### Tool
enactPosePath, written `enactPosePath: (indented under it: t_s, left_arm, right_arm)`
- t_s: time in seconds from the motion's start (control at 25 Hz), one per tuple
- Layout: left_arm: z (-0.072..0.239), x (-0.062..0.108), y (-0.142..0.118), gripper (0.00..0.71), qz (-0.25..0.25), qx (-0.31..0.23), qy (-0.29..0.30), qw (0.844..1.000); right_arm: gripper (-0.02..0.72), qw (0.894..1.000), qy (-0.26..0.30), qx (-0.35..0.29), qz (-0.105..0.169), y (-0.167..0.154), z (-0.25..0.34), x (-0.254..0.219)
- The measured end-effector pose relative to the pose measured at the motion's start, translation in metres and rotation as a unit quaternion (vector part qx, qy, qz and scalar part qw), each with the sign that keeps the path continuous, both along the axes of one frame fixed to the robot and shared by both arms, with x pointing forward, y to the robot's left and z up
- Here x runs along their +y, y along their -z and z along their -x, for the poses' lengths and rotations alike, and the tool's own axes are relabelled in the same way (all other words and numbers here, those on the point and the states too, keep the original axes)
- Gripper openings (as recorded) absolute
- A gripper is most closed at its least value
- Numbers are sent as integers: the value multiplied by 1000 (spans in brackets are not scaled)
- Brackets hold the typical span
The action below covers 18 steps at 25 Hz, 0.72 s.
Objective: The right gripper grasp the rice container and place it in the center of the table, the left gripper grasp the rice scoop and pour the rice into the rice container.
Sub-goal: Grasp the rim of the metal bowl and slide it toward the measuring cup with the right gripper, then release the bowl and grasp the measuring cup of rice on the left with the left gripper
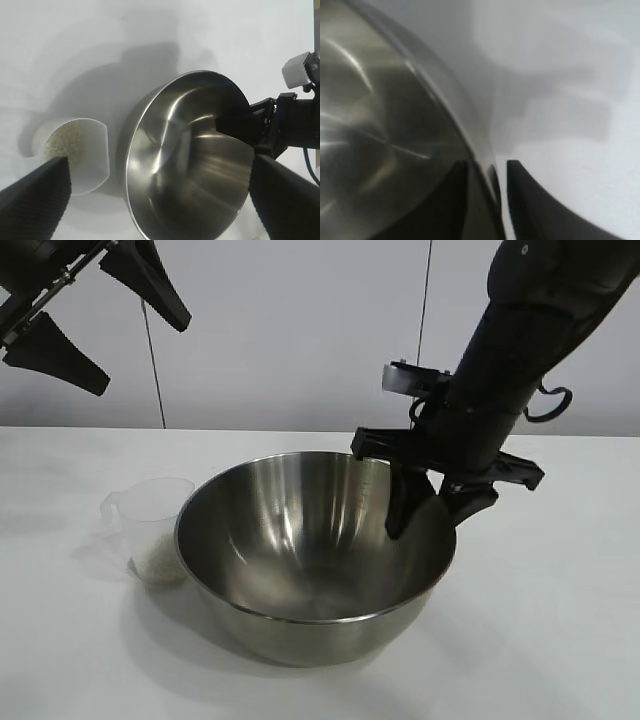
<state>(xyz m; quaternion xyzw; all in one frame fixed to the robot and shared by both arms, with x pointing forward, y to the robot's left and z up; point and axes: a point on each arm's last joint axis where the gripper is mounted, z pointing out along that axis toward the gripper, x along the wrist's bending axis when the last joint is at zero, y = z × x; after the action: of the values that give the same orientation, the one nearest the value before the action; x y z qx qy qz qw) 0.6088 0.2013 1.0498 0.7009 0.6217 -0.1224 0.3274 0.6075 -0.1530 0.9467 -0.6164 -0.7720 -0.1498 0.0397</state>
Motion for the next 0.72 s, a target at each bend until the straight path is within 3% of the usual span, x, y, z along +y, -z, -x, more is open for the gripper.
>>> enactPosePath:
  t_s: [0.08, 0.16, 0.32, 0.48, 0.56, 0.72]
  left_arm:
    - [0, 0, 0, 694, 0, 0, 0, 1000]
    - [0, 0, 0, 694, 0, -2, -1, 1000]
    - [-1, 0, 0, 694, 0, -4, -3, 1000]
    - [-1, 0, 0, 694, -1, -6, -5, 1000]
    - [-2, 0, 0, 694, -1, -9, -8, 1000]
    - [-3, 1, 0, 694, -2, -13, -9, 1000]
  right_arm:
    - [617, 1000, -10, -5, -3, -18, -7, 3]
    - [664, 1000, -20, -11, -2, -36, -14, 5]
    - [687, 998, -16, -49, 25, -79, -32, -6]
    - [694, 993, 23, -81, 86, -114, -51, -60]
    - [694, 987, 67, -98, 109, -128, -58, -103]
    - [694, 972, 170, -104, 121, -143, -54, -192]
